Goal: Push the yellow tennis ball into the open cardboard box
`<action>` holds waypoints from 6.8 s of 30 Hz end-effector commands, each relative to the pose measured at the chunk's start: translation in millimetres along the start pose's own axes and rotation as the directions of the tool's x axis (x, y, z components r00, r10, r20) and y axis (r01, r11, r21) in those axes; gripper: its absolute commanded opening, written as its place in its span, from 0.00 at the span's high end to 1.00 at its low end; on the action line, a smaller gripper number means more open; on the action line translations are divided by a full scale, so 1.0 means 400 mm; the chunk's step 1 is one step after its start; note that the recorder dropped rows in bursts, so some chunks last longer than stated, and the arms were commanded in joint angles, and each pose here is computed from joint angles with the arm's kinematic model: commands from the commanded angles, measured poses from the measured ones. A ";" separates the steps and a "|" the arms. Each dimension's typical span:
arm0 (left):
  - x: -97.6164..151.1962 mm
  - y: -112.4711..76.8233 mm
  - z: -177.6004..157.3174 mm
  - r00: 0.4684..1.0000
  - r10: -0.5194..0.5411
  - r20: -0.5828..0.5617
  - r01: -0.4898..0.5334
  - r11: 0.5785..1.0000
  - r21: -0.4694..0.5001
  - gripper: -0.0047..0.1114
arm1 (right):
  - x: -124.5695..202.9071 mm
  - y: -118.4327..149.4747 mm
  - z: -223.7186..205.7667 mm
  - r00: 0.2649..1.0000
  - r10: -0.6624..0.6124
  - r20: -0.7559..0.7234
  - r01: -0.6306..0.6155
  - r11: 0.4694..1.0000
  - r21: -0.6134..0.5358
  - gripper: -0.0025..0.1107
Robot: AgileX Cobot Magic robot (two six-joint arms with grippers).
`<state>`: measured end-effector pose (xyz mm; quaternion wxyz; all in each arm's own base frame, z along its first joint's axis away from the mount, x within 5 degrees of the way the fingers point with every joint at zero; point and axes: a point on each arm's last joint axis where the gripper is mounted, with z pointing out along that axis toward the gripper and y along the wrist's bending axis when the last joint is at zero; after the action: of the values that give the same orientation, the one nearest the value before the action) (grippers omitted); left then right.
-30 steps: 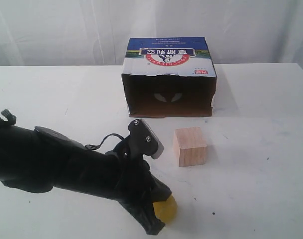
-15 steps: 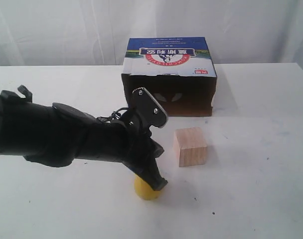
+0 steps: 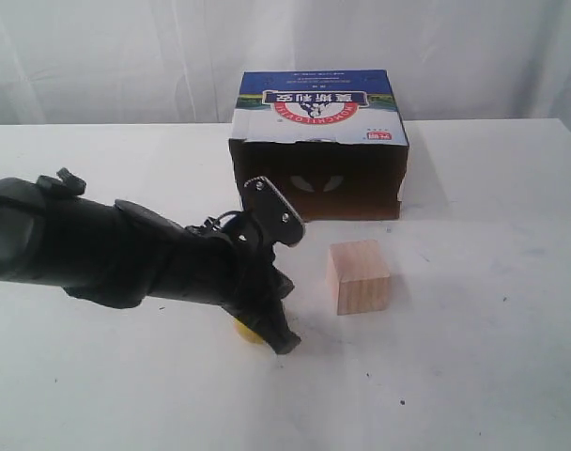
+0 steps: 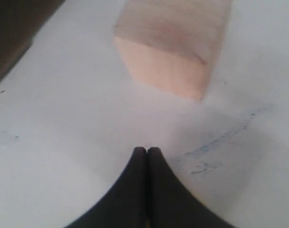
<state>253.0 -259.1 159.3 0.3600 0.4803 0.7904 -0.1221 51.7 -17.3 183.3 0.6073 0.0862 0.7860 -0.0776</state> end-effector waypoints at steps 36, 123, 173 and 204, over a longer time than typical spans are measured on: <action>0.088 0.044 -0.116 0.997 0.011 0.078 -0.022 0.989 0.147 0.96 | -0.001 0.001 0.000 1.000 0.000 0.016 0.000 1.000 -0.004 0.98; 0.292 0.235 -0.206 0.786 -0.585 0.202 0.534 0.806 0.255 0.96 | -0.001 0.001 0.000 1.000 0.000 0.016 0.000 1.000 -0.004 0.98; 0.200 0.375 0.012 0.841 -0.456 0.293 0.355 0.872 0.337 0.96 | -0.001 0.001 0.000 1.000 0.002 0.016 -0.002 1.000 -0.004 0.98; 0.091 0.374 0.037 0.918 -0.352 0.185 0.229 0.848 0.478 0.96 | -0.001 0.001 0.000 1.000 0.002 0.016 -0.002 1.000 -0.004 0.98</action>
<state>379.1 -168.1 156.0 0.3165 0.4079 0.7437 -0.4247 51.7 -17.3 183.3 0.6073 0.0862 0.7860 -0.0776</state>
